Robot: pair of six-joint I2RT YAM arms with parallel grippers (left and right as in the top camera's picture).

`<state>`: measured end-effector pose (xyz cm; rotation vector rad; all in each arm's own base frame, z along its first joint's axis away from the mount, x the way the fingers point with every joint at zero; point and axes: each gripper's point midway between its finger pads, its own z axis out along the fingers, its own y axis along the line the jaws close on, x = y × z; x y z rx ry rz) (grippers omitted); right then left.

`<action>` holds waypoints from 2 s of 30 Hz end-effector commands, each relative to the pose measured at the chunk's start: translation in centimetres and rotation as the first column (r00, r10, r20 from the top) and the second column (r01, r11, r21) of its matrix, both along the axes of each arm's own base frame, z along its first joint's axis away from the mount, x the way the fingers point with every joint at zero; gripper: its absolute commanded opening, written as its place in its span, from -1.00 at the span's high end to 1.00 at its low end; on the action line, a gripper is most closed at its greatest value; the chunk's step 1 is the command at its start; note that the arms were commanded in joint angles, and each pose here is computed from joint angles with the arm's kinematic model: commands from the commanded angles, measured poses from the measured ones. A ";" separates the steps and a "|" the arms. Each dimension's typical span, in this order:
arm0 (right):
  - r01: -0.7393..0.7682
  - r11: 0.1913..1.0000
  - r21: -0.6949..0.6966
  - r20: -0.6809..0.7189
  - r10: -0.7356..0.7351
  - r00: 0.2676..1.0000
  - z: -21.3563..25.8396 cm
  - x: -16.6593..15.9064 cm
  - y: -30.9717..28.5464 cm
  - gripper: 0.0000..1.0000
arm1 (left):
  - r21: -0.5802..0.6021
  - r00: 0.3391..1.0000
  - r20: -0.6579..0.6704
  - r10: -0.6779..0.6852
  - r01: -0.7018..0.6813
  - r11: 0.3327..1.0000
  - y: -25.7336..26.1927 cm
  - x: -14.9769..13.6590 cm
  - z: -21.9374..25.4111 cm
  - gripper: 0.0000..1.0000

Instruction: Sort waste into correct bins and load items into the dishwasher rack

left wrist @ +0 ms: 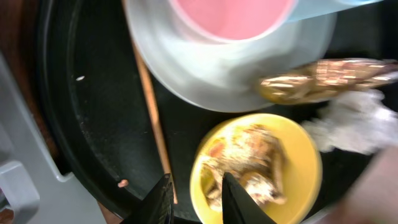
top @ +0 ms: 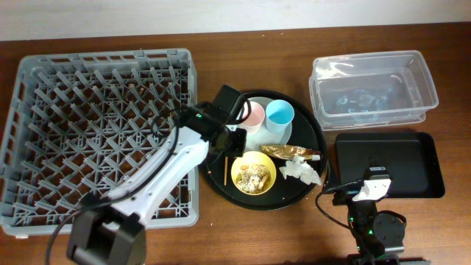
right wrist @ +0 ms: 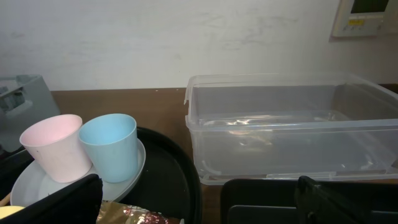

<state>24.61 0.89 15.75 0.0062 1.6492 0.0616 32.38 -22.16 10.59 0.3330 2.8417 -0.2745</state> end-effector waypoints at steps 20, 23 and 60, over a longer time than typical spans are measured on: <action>0.001 1.000 -0.004 -0.006 -0.001 1.000 -0.3 0.0 0.0 -0.97 | 0.147 0.996 -0.017 0.091 -0.087 0.985 0.6 3.1 -8.9 0.59; 0.001 1.000 -0.004 -0.006 -0.001 1.000 -0.3 0.0 0.0 -0.97 | 0.139 0.996 -0.007 0.090 -0.089 0.986 0.3 3.4 -9.0 0.60; 0.001 1.000 -0.004 -0.006 -0.001 1.000 -0.3 0.0 0.0 -0.97 | 0.091 0.984 0.132 0.117 -0.129 0.987 1.2 3.8 -0.7 0.99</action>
